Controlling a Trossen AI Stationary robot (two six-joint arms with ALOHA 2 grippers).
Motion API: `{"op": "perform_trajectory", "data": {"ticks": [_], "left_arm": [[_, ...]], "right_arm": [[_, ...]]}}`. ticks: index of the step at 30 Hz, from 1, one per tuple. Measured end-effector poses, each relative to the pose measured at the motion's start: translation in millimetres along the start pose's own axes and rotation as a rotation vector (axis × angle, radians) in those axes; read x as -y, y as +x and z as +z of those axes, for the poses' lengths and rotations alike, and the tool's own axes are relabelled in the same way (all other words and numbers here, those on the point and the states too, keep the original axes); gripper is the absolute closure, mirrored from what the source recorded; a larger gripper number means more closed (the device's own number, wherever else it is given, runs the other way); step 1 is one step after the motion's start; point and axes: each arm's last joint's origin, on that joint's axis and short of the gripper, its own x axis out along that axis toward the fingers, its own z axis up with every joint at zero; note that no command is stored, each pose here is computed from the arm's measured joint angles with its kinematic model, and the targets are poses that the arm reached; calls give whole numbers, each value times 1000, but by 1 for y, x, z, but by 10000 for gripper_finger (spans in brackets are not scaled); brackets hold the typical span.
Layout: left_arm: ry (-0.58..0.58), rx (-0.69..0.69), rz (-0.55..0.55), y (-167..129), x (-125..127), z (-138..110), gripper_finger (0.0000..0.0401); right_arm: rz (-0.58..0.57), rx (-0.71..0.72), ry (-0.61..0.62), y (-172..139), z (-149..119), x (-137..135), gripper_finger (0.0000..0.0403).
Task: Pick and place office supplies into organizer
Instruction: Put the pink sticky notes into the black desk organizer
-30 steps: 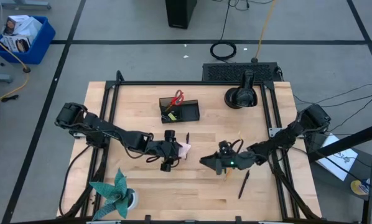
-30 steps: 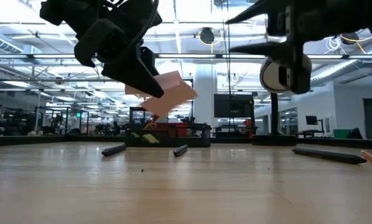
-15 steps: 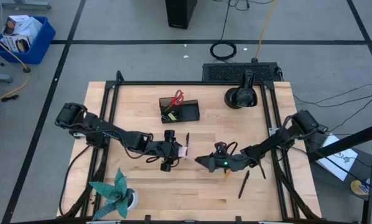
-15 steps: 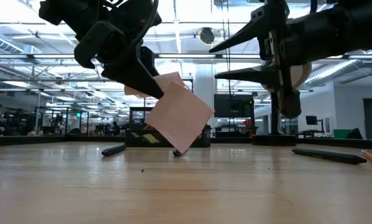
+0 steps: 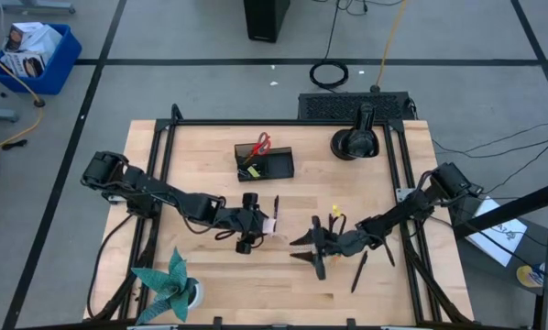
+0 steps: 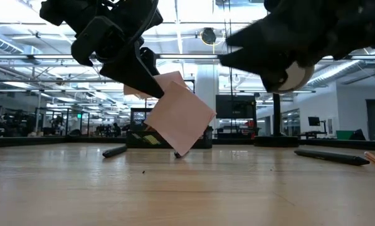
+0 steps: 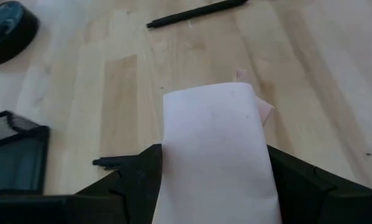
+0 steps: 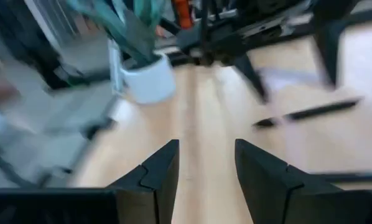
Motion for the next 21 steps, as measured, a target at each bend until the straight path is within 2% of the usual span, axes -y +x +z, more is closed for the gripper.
{"op": "perform_trajectory", "data": {"ticks": [6,10,14,17,21], "left_arm": [[-22,1,-5,0,0,0,151],[-39,1,-29,0,1,0,151],[-45,2,-30,0,1,0,151],[-47,2,-31,0,1,0,151],[-47,3,-31,0,1,0,151]], "right_arm": [[-77,-92,-369,6,-2,10,252],[-71,-162,-648,17,8,0,247],[-146,-163,-779,26,24,-9,238],[-147,-199,-898,31,31,-13,223],[-157,-247,-986,41,34,-18,191]]}}
